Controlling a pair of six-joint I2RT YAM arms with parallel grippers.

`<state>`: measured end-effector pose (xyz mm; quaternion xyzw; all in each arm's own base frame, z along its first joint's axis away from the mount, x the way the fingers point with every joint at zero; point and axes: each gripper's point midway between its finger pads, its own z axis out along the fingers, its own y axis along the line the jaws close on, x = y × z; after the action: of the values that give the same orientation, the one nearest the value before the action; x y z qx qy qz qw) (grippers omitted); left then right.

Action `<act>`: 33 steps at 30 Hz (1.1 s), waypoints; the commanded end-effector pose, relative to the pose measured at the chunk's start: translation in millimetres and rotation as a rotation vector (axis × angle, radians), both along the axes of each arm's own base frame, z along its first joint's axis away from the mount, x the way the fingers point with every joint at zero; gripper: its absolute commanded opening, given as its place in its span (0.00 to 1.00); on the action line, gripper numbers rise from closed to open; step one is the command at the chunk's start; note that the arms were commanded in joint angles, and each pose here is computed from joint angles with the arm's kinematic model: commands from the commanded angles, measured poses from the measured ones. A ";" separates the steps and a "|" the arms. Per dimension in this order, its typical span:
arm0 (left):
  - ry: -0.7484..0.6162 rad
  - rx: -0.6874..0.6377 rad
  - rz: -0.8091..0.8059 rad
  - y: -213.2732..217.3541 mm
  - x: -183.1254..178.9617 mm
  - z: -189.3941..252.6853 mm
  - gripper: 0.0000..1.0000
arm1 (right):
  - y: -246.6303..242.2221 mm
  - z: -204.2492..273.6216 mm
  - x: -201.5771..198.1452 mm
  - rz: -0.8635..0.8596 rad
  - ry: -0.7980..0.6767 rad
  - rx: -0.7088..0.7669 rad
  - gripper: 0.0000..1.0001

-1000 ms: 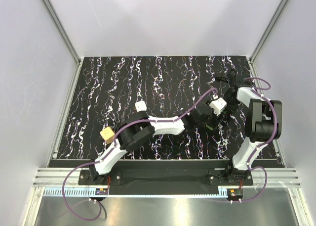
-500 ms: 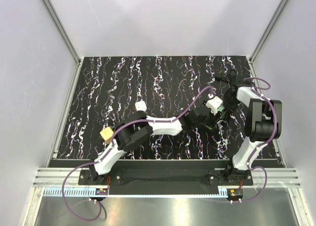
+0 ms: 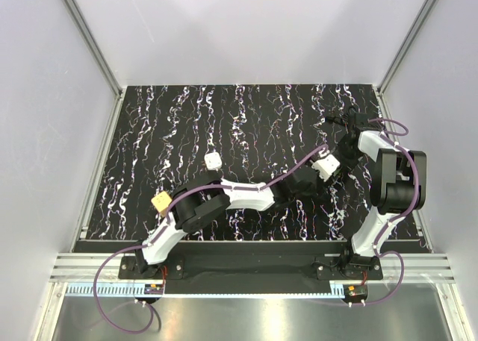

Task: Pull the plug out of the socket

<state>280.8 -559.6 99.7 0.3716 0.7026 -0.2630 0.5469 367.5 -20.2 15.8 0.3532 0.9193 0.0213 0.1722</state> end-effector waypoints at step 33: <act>-0.338 -0.354 0.106 -1.9 -2.8 206.2 0.00 | -28.9 -28.6 -15.1 -0.003 0.081 -0.134 0.00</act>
<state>273.6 -559.0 106.8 0.3945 0.7030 -0.2166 0.5507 364.0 -15.5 15.4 0.3540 0.9206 0.0281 0.1625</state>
